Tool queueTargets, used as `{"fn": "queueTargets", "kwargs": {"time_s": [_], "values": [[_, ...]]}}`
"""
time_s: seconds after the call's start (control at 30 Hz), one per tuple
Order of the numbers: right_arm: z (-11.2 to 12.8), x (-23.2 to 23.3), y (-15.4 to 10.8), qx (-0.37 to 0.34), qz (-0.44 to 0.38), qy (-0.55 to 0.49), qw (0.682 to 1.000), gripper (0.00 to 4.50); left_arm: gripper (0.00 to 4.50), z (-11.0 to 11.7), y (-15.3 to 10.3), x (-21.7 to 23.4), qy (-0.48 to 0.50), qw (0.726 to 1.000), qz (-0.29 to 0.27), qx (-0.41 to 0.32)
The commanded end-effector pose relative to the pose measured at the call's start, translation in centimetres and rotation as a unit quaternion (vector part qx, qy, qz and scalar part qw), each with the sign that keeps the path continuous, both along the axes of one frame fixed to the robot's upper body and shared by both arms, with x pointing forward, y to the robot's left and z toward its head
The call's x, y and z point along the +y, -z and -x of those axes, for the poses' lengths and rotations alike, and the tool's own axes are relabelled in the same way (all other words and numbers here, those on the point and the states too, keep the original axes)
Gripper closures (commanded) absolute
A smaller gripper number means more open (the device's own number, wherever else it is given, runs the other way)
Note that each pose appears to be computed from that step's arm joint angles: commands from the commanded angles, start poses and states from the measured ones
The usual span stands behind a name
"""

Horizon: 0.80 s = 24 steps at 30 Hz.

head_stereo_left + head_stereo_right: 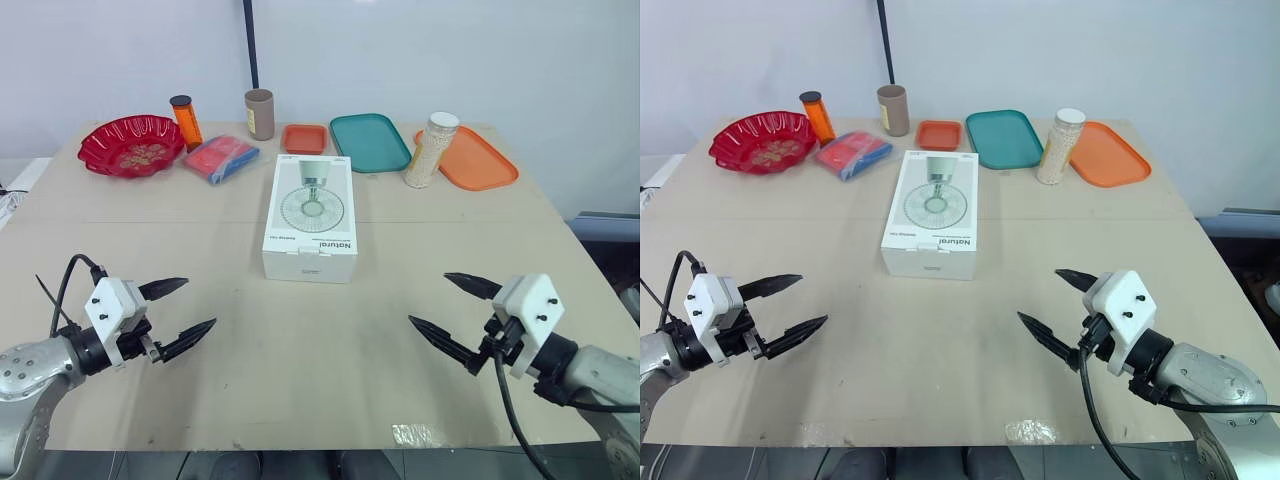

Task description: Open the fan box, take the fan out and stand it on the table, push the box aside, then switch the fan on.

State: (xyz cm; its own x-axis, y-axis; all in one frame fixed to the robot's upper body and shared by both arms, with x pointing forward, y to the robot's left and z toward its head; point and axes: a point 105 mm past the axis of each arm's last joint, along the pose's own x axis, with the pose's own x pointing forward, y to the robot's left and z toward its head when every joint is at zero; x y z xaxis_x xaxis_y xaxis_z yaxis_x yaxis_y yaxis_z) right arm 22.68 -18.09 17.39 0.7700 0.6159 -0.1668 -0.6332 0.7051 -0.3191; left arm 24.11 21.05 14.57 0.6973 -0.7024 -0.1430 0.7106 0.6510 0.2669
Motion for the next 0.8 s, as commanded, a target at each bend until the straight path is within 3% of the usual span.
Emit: {"fn": "queueTargets", "kwargs": {"time_s": [0.03,0.8], "values": [[0.11,0.37,-0.67,-0.017,0.003,-0.013,1.000,0.00,0.04,0.58,-0.32,-0.29,0.017,1.000,-0.020,-0.017],[0.39,0.52,-0.31,0.001,-0.003,-0.014,1.000,0.00,0.04,0.67,0.15,-0.57,0.030,0.999,-0.031,-0.023]]}}
